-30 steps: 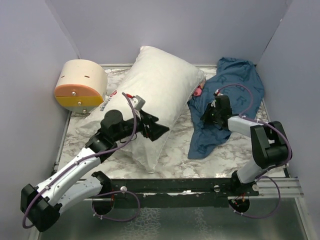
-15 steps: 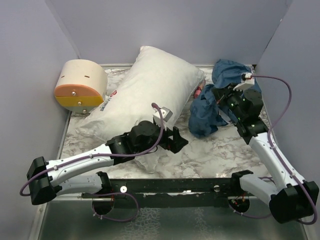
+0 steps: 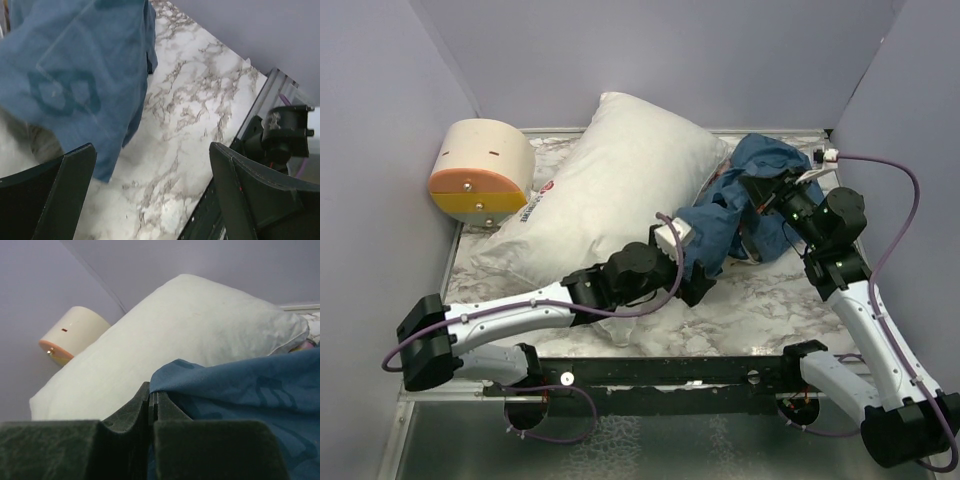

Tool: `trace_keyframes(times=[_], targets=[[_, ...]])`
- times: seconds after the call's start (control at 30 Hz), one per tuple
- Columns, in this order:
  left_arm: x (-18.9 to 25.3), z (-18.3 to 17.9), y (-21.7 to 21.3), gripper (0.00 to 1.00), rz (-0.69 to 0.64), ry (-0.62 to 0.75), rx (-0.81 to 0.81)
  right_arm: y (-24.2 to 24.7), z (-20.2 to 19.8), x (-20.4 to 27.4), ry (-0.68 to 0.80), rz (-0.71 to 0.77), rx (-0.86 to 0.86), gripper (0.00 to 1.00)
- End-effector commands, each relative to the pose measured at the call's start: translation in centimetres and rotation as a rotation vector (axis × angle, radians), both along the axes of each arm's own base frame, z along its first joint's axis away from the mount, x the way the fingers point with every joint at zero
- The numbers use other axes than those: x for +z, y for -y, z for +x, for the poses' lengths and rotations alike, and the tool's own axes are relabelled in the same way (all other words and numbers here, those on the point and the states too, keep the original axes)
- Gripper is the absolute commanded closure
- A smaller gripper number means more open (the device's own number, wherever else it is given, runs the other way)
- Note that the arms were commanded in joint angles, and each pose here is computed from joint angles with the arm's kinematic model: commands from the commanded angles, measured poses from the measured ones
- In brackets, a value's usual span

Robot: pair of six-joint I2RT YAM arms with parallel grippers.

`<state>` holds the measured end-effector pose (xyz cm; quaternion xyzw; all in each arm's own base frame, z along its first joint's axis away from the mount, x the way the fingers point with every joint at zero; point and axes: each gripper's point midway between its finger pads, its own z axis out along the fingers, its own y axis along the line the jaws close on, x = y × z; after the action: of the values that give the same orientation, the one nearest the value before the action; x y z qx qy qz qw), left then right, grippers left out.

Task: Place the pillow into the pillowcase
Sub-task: Flatten out the pillowcase at the center of the board.

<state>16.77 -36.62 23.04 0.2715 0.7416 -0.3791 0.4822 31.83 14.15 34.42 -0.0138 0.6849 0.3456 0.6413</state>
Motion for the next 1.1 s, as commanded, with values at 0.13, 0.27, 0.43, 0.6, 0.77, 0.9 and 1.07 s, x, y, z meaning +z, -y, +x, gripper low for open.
trace_keyframes(times=[0.13, 0.27, 0.43, 0.6, 0.77, 0.9, 1.07], targets=[[-0.7, 6.3, 4.8, 0.01, 0.06, 0.039, 0.113, -1.4, -1.7, 1.4, 0.057, 0.034, 0.104, 0.99], [-1.0, 10.7, 4.9, 0.11, 0.065, 0.008, 0.205, -1.1, -1.8, 1.2, 0.061, 0.006, 0.088, 0.99], [1.1, 11.0, 4.1, 0.86, -0.004, 0.004, 0.159, -0.7, -1.3, 0.7, 0.048, -0.028, 0.065, 0.97], [4.0, 10.5, 1.3, 1.0, -0.061, 0.039, 0.171, -0.9, -1.5, 0.7, 0.056, -0.044, 0.08, 0.89], [6.1, 9.9, -1.4, 1.0, -0.082, 0.045, 0.187, -0.4, -2.1, 0.9, 0.067, -0.089, 0.071, 0.31], [6.5, 9.8, -2.5, 1.0, -0.08, 0.038, 0.186, -0.2, -2.7, 0.0, 0.036, -0.112, 0.068, 0.2], [6.8, 10.6, -3.2, 1.0, -0.07, 0.037, 0.185, 0.1, -3.6, -3.7, -0.071, -0.139, 0.073, 0.19]])
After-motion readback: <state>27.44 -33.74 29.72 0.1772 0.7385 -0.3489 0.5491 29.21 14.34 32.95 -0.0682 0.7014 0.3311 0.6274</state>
